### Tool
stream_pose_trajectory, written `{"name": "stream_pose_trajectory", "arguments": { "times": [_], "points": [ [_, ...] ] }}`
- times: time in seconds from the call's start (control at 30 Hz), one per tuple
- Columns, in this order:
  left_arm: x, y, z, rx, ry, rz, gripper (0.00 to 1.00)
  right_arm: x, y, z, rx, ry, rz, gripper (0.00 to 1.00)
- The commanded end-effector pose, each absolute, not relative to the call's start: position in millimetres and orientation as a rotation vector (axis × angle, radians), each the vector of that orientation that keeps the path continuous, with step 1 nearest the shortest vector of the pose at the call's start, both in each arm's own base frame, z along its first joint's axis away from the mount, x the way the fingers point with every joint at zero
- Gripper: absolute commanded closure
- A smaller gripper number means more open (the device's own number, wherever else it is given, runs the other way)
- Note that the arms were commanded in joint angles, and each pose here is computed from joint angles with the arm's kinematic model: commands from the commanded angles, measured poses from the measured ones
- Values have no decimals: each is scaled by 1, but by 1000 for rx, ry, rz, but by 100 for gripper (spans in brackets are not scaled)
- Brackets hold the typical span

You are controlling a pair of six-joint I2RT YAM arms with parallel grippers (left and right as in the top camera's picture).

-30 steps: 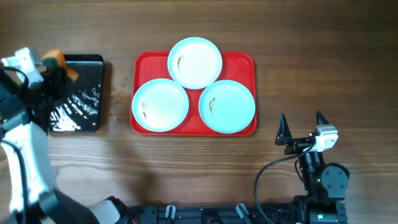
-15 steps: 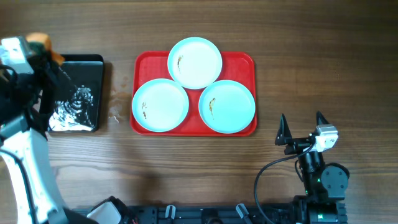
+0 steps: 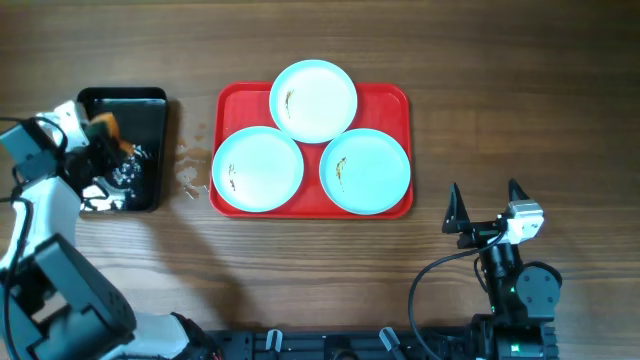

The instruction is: Clean dirty plates on tray and stack at the side

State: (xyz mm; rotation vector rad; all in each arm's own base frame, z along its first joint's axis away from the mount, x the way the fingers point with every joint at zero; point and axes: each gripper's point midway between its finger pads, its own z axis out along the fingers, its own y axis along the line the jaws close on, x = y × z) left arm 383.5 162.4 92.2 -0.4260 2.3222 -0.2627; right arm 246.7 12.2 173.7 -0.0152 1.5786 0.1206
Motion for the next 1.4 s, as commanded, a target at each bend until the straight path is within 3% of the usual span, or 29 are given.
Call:
{"name": "stream_pose_trajectory", "arguments": {
  "times": [0.0,0.1,0.17,0.33,0.43,0.53,0.77,0.83,1.03,1.13,1.27,1.37],
  "points": [
    [402,144,220,-228,1992,-325,96,247,8,175,13,1571,112,0],
    [398,141,266,-202,1874,-287,96,247,8,175,13,1571,112,0],
    [394,149,256,-263,1910,-247,96,247,8,175,13,1571,112,0],
    [377,174,114,-446,2274,-153,96,247,8,175,13,1571,112,0],
    [378,161,85,-450,2328,-278,96,247,8,175,13,1571,111,0],
    [387,162,117,-399,2255,-265,96,247,8,175,13,1571,111,0],
    [386,152,262,-197,1918,-125,96,247,8,175,13,1571,112,1],
    [385,153,257,-211,1933,-125,96,247,8,175,13,1571,111,0],
    [376,174,117,-433,2295,-150,96,247,8,175,13,1571,112,0],
    [375,167,80,-464,2372,-241,96,247,8,175,13,1571,111,0],
    [379,162,98,-443,2323,-269,96,247,8,175,13,1571,112,0],
    [378,161,139,-401,2240,-219,96,247,8,175,13,1571,112,0]
  ]
}}
